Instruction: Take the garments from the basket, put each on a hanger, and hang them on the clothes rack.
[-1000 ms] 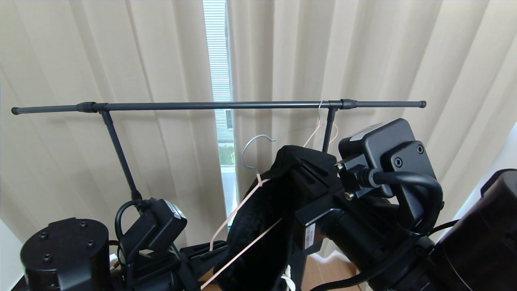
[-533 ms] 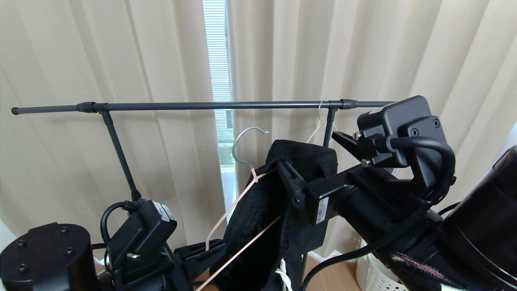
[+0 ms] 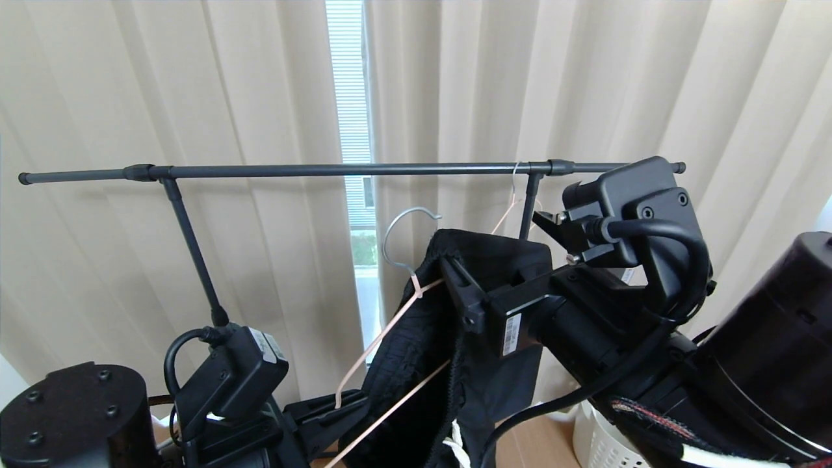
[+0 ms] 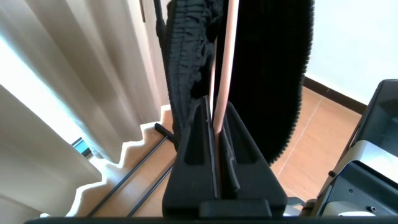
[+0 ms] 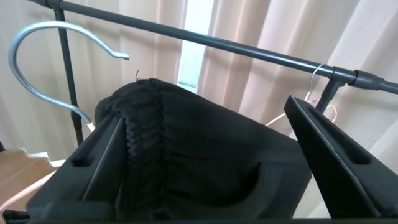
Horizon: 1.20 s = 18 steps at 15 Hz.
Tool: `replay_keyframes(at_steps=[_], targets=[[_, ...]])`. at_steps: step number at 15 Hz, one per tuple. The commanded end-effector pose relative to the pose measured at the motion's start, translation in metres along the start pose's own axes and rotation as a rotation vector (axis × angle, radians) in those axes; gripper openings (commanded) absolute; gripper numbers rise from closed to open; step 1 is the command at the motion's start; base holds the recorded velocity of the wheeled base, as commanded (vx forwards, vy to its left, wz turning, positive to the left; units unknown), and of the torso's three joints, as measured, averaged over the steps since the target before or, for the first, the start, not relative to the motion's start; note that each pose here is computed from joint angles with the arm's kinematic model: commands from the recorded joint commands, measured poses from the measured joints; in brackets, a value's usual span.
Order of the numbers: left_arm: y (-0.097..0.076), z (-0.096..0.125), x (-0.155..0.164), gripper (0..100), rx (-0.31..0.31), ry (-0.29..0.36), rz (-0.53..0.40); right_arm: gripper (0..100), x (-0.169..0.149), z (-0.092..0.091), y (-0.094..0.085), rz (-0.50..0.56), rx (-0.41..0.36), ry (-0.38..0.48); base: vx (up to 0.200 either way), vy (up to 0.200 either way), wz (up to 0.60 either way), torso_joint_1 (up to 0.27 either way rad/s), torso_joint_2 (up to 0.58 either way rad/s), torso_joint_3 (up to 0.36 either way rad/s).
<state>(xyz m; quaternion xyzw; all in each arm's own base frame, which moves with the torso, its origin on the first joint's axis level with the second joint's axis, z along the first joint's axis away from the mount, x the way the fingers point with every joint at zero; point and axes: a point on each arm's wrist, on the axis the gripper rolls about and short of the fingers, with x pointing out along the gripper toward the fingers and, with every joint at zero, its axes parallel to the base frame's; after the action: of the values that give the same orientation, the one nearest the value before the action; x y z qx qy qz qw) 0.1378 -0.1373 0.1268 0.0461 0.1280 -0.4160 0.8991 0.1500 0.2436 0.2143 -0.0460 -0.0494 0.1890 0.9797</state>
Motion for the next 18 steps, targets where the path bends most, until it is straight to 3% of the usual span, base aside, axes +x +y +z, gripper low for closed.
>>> replay_keyframes(at_steps=[1, 13, 18], targets=[[-0.001, 0.000, 0.000, 0, 0.001, -0.003, -0.005, 100, 0.004, -0.011, 0.006, 0.007, -0.023, 0.029, 0.000, 0.000, 0.00, 0.000, 0.00, 0.000], [0.012, 0.004, 0.000, 0, -0.024, -0.017, 0.057, 100, -0.001, -0.011, 0.006, 0.020, -0.026, 0.032, 0.000, 0.000, 0.00, 0.000, 0.00, 0.000], [0.014, 0.006, -0.001, 0, -0.020, -0.063, 0.066, 100, -0.007, -0.016, 0.009, 0.044, -0.040, 0.045, 0.000, 0.000, 0.00, 0.000, 0.00, 0.000]])
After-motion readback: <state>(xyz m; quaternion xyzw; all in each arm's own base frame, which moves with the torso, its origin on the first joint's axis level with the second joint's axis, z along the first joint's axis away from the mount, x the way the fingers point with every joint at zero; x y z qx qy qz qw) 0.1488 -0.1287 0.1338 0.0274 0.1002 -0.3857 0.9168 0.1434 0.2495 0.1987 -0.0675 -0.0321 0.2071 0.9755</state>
